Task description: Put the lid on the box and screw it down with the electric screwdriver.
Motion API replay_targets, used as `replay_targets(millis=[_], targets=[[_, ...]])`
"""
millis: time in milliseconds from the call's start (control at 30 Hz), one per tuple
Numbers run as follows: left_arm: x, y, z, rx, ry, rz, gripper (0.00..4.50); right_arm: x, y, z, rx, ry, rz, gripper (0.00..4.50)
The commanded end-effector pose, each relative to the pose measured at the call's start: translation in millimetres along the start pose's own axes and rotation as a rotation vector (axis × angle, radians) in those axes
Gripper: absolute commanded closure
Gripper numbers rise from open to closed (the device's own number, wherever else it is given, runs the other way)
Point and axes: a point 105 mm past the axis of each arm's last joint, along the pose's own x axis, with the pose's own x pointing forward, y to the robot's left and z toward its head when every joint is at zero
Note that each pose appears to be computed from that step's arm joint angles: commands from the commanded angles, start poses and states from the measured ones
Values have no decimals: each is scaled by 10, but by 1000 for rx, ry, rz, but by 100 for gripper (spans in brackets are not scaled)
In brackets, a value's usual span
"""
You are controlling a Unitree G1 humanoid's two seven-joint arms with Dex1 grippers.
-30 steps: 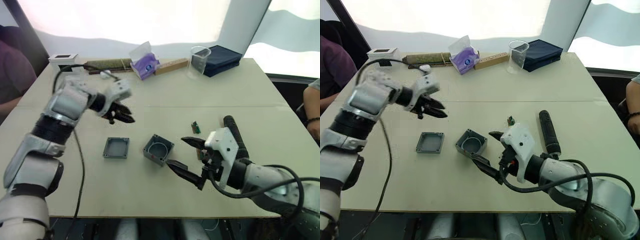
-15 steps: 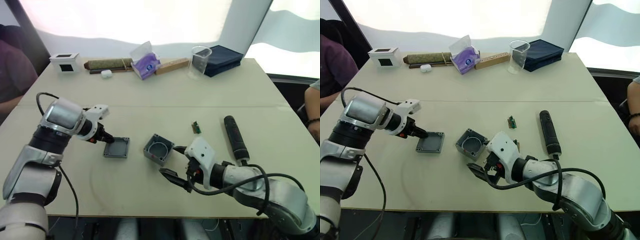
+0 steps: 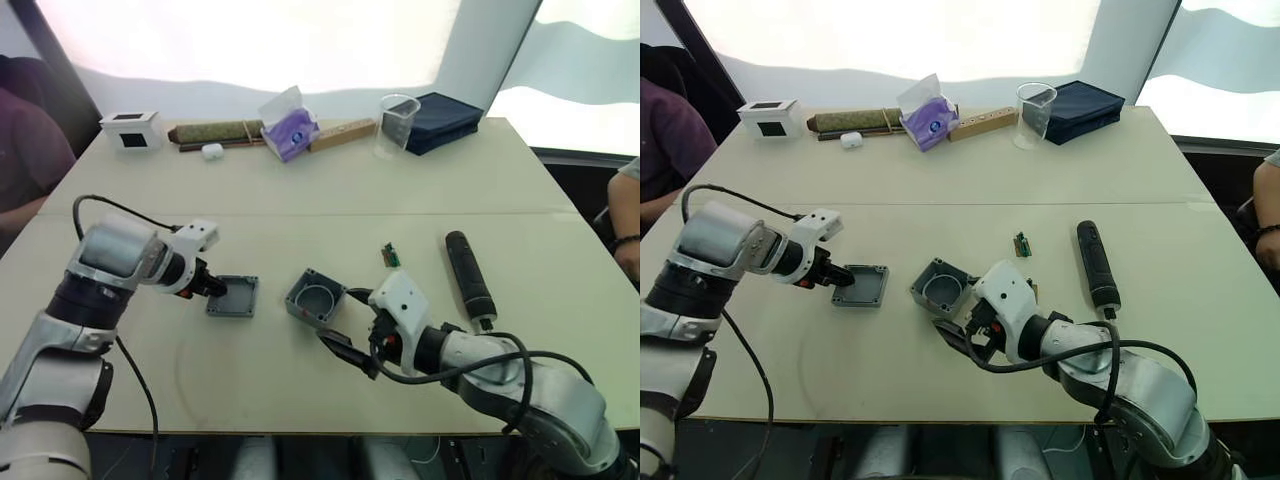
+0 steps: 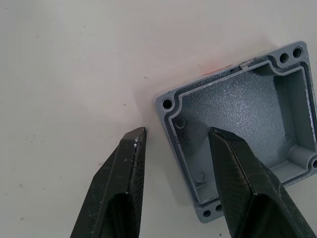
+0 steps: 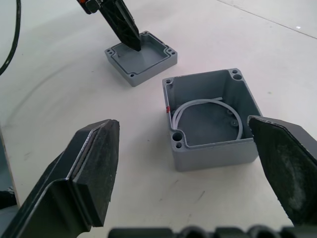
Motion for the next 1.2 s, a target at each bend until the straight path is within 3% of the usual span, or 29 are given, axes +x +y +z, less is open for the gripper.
replay_targets(millis=[33,100,300,433,500,567,700,900,1033,1200], targets=[[237,-29,-258,-58,93,-5,360,-50,7,142,-38,-52,-9,0],[277,-36,-265,-76,90,-1,442,-62,-7,145,-43,-48,-13,0],[364,-59,-327,-107,92,6,447,-154,-55,157,-53,-29,-24,0],[330,-71,-247,-113,55,1,447,-225,-65,159,-37,-23,-17,0],[210,-53,87,-92,-103,-30,447,-278,-117,286,4,-85,-16,0],[137,-61,273,-68,-196,-56,447,-322,-158,373,34,-131,-17,0],[-251,-154,1064,145,-688,-112,447,-296,-466,742,94,-261,-58,0],[-506,-571,1563,157,-1037,-262,447,-66,-870,1025,199,-317,-118,0],[-588,-894,1722,183,-1148,-355,447,7,-1048,1132,314,-348,-122,0],[-588,-1190,1732,205,-1181,-452,447,-25,-1245,1171,407,-369,-174,0]])
